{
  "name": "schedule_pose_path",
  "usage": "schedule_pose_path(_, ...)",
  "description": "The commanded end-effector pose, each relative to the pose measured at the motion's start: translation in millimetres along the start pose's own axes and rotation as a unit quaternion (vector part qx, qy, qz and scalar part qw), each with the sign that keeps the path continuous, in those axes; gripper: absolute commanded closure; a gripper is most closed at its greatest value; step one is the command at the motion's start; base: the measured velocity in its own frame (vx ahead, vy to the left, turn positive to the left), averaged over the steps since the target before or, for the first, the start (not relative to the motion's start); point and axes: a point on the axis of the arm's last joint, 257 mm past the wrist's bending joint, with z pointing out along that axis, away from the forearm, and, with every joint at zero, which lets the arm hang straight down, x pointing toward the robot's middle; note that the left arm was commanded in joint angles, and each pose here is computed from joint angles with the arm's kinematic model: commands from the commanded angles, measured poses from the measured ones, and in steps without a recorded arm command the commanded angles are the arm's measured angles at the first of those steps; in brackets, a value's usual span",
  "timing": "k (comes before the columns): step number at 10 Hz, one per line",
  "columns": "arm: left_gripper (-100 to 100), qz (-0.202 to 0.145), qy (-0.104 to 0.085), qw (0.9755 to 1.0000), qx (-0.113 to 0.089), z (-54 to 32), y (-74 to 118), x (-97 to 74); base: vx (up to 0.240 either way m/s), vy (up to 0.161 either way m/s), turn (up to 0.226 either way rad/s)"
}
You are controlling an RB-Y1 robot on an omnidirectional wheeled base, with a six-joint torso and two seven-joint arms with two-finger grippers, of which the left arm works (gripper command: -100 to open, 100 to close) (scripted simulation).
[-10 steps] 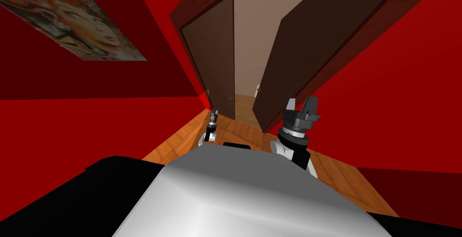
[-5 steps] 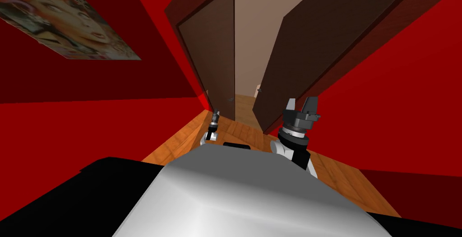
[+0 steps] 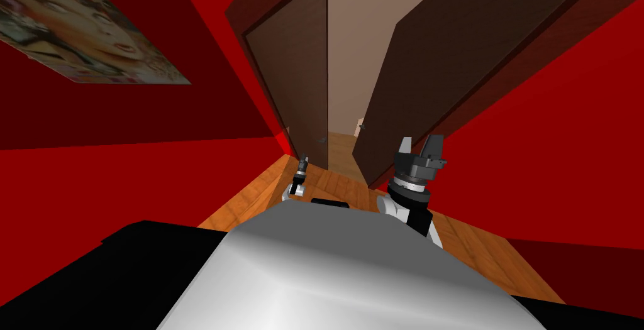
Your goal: Push the door open
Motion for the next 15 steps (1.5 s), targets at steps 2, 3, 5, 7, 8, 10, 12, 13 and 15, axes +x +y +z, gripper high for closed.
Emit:
schedule_pose_path(2,-100,-0.006,0.009,0.9998,-0.017,1.1,19.6,8.4,0.097,0.049,-0.023)
schedule_pose_path(3,-100,-0.008,0.013,0.9996,-0.024,0.8,27.1,11.5,0.097,0.047,-0.032)
schedule_pose_path(5,-100,-0.01,0.016,0.9994,-0.03,0.4,34.3,14.9,0.06,0.028,-0.01)
schedule_pose_path(7,-100,-0.014,0.022,0.9989,-0.039,0.9,45.4,21.5,0.075,0.042,-0.027)
schedule_pose_path(8,-100,-0.017,0.026,0.9985,-0.046,0.2,52.4,24.9,0.081,0.049,-0.026)
schedule_pose_path(10,-100,-0.019,0.029,0.9979,-0.055,-2.0,61.7,28.4,0.07,0.023,-0.012)
schedule_pose_path(12,-100,-0.024,0.035,0.9968,-0.067,-3.7,73.8,35.6,0.091,0.048,-0.025)
schedule_pose_path(13,-100,-0.026,0.039,0.9962,-0.073,-4.6,79.7,39.2,0.089,0.044,-0.024)
schedule_pose_path(15,-100,-0.031,0.045,0.9949,-0.085,-6.7,91.1,46.4,0.094,0.047,-0.023)
